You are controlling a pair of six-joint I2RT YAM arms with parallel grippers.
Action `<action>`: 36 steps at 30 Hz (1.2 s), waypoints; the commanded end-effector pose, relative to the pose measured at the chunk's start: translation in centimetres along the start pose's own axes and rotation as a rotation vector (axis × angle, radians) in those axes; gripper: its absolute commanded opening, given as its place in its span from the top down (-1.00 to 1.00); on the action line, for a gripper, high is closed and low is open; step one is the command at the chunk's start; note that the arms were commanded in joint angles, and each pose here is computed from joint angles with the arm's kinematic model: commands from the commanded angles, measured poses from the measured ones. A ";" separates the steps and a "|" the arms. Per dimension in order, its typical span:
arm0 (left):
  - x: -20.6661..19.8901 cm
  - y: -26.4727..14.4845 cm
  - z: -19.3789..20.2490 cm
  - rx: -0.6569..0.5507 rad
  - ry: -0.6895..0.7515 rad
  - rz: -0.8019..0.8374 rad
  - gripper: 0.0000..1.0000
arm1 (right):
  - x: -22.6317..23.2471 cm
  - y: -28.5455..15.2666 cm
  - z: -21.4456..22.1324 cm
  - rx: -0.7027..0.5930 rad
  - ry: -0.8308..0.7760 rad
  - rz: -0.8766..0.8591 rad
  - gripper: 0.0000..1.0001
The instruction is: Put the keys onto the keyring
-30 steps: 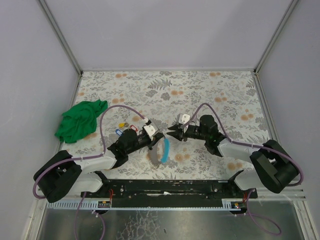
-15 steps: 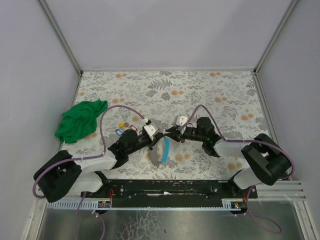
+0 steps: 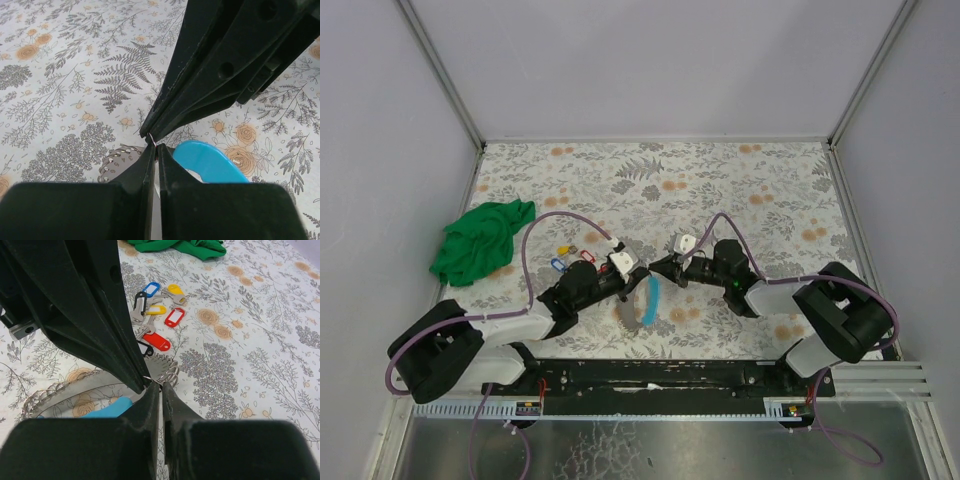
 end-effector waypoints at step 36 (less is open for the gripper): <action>2.5 -1.1 -2.0 -0.138 -0.109 -0.045 0.36 | -0.4 -1.4 -2.7 -0.097 -0.065 0.013 1.00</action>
Point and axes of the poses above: each gripper's point midway between its finger pads, its own y axis out along the fingers, its own x axis along the line the jaws close on, z = x × y, the point moved 3 cm from there along -y, back along the fingers, and after that the axes turned 14 degrees about y, right-handed, at the moved point
